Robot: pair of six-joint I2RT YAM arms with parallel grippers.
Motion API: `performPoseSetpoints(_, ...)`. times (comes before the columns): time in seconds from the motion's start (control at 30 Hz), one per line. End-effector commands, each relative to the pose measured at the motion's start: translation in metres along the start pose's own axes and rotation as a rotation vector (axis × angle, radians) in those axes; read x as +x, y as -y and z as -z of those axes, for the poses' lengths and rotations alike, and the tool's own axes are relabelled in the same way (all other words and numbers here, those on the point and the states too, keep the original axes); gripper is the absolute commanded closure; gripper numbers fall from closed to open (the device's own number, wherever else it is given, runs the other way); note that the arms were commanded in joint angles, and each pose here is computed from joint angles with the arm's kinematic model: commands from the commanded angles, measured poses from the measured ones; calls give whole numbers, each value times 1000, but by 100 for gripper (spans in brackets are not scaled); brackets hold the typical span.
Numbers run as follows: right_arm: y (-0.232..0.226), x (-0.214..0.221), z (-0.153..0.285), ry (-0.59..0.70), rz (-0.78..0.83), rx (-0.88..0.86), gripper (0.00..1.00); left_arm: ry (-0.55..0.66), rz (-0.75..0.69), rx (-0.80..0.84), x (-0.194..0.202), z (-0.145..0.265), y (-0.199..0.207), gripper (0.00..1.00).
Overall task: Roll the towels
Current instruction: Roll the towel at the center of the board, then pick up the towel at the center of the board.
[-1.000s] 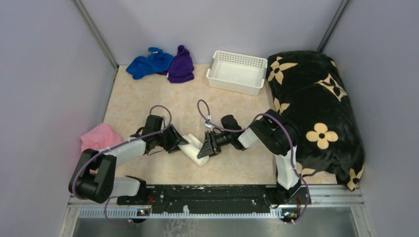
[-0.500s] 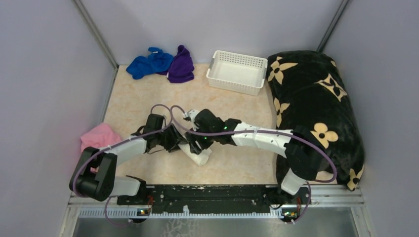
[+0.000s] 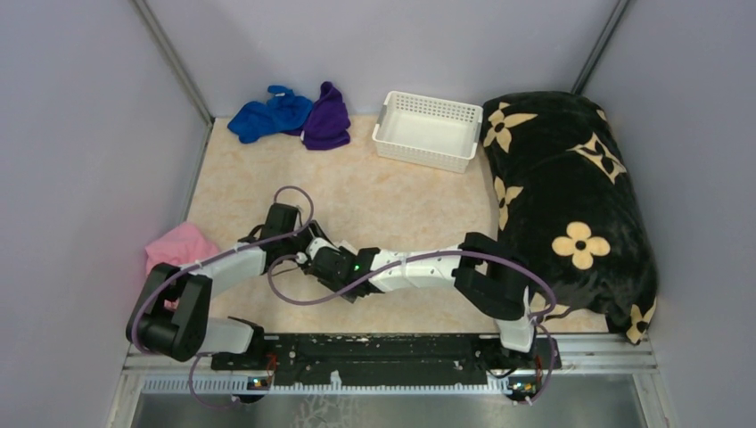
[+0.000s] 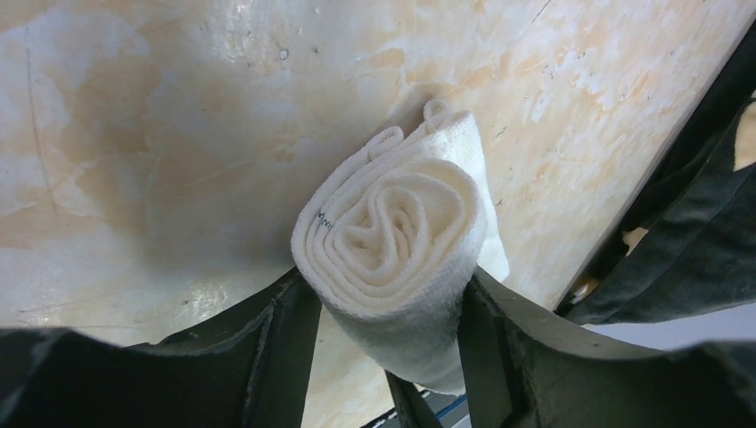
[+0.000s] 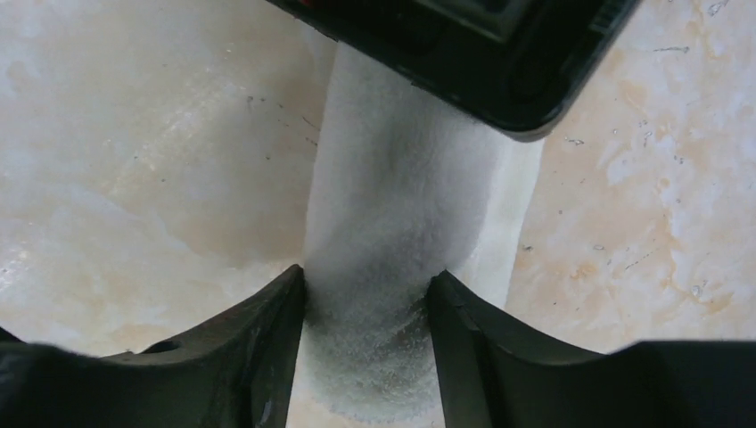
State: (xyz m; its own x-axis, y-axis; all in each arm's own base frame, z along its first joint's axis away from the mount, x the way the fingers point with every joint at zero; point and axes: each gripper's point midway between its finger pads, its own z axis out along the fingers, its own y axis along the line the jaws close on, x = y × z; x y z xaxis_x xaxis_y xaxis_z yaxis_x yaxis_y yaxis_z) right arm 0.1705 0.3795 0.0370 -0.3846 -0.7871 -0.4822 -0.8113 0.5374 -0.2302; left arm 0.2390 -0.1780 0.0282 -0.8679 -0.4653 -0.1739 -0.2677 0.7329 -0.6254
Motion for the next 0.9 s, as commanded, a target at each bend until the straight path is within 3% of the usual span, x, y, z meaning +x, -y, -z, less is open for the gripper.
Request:
performPoseSetpoints(0.0, 1, 38, -24, -121, 1, 11, 55, 11, -20, -104, 2, -1, -25, 36)
performPoseSetpoints(0.13, -8, 47, -23, -111, -128, -195, 71, 36, -37, -72, -1, 8, -15, 32)
performPoseSetpoints(0.3, -26, 36, 0, -52, -313, -570, 75, 61, -56, 3, -4, 20, 1, 28)
performPoseSetpoints(0.43, -29, 27, 8, -25, -433, -770, 75, 59, -56, 64, -2, 22, 11, 27)
performPoseSetpoints(0.7, -21, 23, 2, -28, -595, -927, 74, -2, -17, 108, 6, 6, 14, 33)
performPoseSetpoints(0.87, 0, 28, -9, -49, -577, -757, 64, -35, 7, 48, 13, -5, -3, 47)
